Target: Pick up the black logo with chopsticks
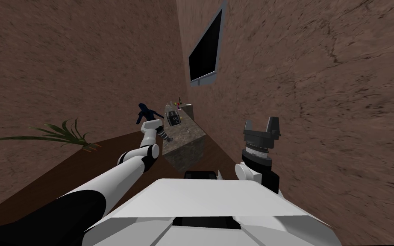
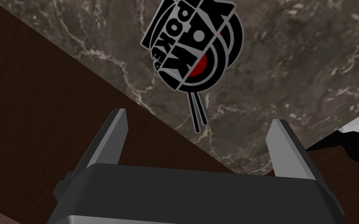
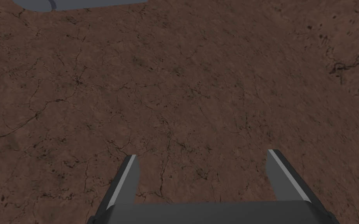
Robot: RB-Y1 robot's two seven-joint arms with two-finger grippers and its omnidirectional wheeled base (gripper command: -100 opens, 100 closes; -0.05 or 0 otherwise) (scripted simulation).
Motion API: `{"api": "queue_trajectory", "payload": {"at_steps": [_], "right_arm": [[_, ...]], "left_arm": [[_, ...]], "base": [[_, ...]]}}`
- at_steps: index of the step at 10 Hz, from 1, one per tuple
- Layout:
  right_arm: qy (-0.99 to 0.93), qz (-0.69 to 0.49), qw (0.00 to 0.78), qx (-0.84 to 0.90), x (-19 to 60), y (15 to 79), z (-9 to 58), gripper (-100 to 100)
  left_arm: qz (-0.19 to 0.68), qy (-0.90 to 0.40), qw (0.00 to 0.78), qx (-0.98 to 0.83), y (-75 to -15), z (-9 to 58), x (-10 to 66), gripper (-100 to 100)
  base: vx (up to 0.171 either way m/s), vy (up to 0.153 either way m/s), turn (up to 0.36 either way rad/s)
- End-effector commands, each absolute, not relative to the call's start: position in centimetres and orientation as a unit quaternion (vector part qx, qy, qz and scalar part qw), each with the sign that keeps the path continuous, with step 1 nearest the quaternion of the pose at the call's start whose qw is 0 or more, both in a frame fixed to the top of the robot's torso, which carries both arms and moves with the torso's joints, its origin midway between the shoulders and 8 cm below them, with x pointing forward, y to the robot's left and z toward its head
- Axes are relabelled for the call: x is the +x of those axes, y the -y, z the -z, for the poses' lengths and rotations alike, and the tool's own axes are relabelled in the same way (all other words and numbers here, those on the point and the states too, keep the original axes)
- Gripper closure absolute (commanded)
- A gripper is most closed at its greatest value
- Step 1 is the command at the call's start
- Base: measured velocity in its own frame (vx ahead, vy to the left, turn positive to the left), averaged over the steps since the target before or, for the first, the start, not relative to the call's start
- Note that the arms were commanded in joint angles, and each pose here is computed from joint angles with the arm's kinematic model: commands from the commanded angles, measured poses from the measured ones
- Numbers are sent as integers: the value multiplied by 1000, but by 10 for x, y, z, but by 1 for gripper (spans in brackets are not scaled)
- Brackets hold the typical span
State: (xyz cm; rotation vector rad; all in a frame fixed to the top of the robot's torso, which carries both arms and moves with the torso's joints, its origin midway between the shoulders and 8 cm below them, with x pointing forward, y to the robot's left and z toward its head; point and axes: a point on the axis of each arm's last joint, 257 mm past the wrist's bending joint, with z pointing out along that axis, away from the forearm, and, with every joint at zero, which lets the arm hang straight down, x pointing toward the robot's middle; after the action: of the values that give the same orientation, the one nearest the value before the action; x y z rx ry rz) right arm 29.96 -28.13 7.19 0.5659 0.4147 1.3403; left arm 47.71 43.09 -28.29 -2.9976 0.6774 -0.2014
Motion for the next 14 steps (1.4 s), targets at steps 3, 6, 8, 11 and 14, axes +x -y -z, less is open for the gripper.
{"api": "queue_trajectory", "payload": {"at_steps": [3,6,8,11,14], "right_arm": [[-188,-608,727,257,300,281,-72,0],[-188,-608,727,257,300,281,-72,0],[-188,-608,727,257,300,281,-72,0],[-188,-608,727,257,300,281,-72,0],[-188,-608,727,257,300,281,-72,0]], "left_arm": [[57,-224,28,-973,-427,288,473,-100],[57,-224,28,-973,-427,288,473,-100],[48,-227,25,-972,-423,295,468,-100],[39,-230,22,-972,-419,301,463,-100],[30,-233,18,-972,-415,309,458,-100]], "base": [[22,5,9],[18,5,12],[15,2,16],[28,10,-10],[15,3,25]]}}
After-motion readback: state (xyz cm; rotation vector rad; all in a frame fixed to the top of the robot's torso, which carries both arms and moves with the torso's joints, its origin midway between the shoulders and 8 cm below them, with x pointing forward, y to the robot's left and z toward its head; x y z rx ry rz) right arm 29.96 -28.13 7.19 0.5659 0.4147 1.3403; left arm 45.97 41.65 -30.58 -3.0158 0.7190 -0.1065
